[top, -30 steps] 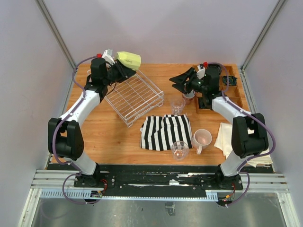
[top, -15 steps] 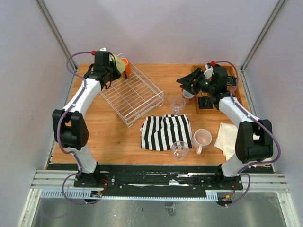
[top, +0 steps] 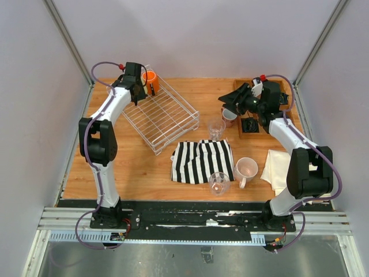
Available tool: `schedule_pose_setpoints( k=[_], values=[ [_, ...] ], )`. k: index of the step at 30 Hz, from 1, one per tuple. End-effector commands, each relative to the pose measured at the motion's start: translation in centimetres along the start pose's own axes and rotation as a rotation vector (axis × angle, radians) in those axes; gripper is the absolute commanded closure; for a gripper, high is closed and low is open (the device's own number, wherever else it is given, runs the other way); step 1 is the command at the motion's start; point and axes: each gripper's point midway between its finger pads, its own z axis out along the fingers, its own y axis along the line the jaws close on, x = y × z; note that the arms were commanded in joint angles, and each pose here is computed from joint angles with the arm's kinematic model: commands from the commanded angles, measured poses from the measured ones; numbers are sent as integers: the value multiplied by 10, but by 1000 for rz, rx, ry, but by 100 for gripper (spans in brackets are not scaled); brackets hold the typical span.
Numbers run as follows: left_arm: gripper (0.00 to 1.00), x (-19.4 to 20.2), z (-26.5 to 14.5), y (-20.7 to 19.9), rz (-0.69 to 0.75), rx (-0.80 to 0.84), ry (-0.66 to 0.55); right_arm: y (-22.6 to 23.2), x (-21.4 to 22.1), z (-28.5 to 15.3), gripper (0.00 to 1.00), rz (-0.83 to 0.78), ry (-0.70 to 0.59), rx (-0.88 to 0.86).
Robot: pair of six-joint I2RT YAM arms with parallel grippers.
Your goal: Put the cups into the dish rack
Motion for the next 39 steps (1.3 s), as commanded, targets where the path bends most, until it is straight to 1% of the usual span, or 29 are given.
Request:
schedule_pose_setpoints(
  k=[1,16,21,29,36,37,38,39],
  values=[
    [99,-38,-2,11,-3,-55,-99,4,-6,-10,47,-23,-12,-5],
    [100,-20,38,27,15,-80,-70,-2,-8,-12,47,-17,-7,23],
    [100,-20,47,26,20,-74,-84,-5,-7,-12,47,-18,-1,37],
    [100,-21,66,29,39,-75,-63,-8,-5,-13,47,-21,5,57],
    [99,-14,76,26,57,-64,-41,-7,-8,-12,47,-26,7,61],
    [99,-13,76,27,57,-66,-38,-8,-8,-12,47,-25,8,63],
    [96,-13,76,27,57,-66,-37,-7,-8,-12,47,-26,9,62],
    [92,-12,75,28,59,-68,-36,-7,-9,-12,47,-27,9,62]
  ],
)
